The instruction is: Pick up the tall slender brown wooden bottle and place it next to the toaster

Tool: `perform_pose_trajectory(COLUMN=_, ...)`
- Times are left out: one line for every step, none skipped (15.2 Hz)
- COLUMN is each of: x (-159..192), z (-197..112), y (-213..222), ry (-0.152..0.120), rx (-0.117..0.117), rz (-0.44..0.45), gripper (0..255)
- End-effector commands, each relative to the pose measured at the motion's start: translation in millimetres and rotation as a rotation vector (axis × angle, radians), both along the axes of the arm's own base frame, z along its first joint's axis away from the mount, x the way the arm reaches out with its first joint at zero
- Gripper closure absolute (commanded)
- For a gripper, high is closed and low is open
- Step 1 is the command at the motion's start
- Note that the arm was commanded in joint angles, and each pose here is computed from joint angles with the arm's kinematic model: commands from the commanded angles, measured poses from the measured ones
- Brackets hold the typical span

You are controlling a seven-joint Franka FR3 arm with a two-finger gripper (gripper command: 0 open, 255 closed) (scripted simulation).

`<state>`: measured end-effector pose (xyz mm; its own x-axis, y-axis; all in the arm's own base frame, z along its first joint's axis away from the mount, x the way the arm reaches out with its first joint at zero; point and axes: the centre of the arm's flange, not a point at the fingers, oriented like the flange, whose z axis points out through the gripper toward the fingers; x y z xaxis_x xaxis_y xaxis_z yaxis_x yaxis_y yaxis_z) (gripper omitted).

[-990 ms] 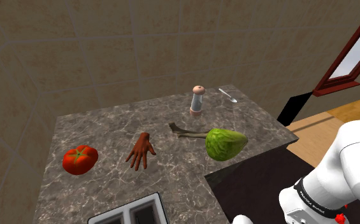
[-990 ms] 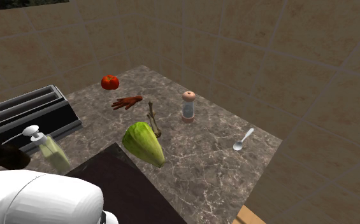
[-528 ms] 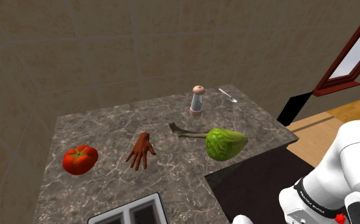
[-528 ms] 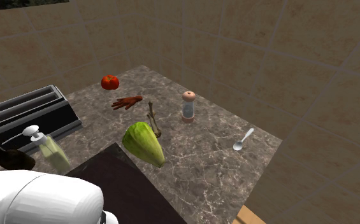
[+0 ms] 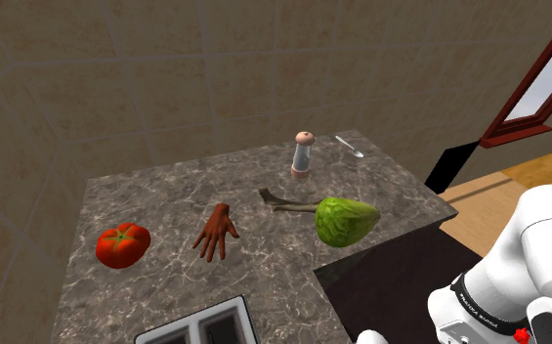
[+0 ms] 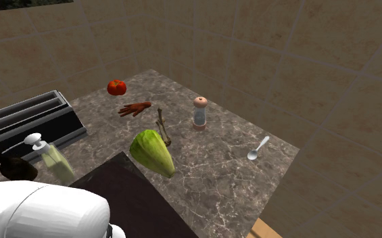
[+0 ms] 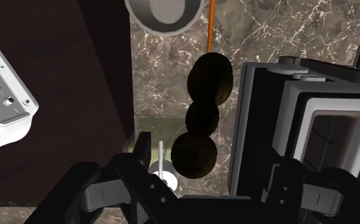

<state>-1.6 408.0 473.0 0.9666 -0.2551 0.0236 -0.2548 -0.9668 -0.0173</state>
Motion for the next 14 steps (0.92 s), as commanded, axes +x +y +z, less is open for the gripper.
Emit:
perform_pose_trajectory(x=0.0, z=-0.7, y=0.1, ry=0.000, rx=-0.001, rz=0.000, gripper=0)
perform_pose_trajectory(x=-0.1, z=-0.8, y=0.1, ry=0.000, rx=-0.001, rz=0.000, gripper=0)
perform_pose_trajectory(x=-0.1, z=-0.7, y=0.2, ry=0.000, rx=-0.001, rz=0.000, gripper=0)
perform_pose_trajectory(x=0.0, z=-0.2, y=-0.4, ry=0.000, rx=-0.001, rz=0.000, gripper=0)
perform_pose_trajectory(x=-0.4, z=13.0, y=-0.5, ry=0.000, rx=-0.001, rz=0.000, gripper=0)
perform_pose_trajectory(x=-0.7, z=26.2, y=-0.6, ry=0.000, rx=-0.001, rz=0.000, gripper=0)
perform_pose_trajectory(x=-1.1, z=39.4, y=-0.7, ry=0.000, rx=-0.001, rz=0.000, gripper=0)
perform_pose_trajectory(x=-1.3, z=49.8, y=-0.8, ry=0.000, rx=-0.001, rz=0.000, gripper=0)
perform_pose_trajectory(x=-1.3, z=49.8, y=-0.8, ry=0.000, rx=-0.001, rz=0.000, gripper=0)
perform_pose_trajectory(x=-1.3, z=49.8, y=-0.8, ry=0.000, rx=-0.001, rz=0.000, gripper=0)
perform_pose_trajectory(x=-1.3, z=49.8, y=-0.9, ry=0.000, rx=-0.001, rz=0.000, gripper=0)
perform_pose_trajectory(x=-1.3, z=49.8, y=-0.8, ry=0.000, rx=-0.001, rz=0.000, gripper=0)
perform_pose_trajectory(x=-1.3, z=49.8, y=-0.8, ry=0.000, rx=-0.001, rz=0.000, gripper=0)
perform_pose_trajectory(x=-1.3, z=49.8, y=-0.8, ry=0.000, rx=-0.001, rz=0.000, gripper=0)
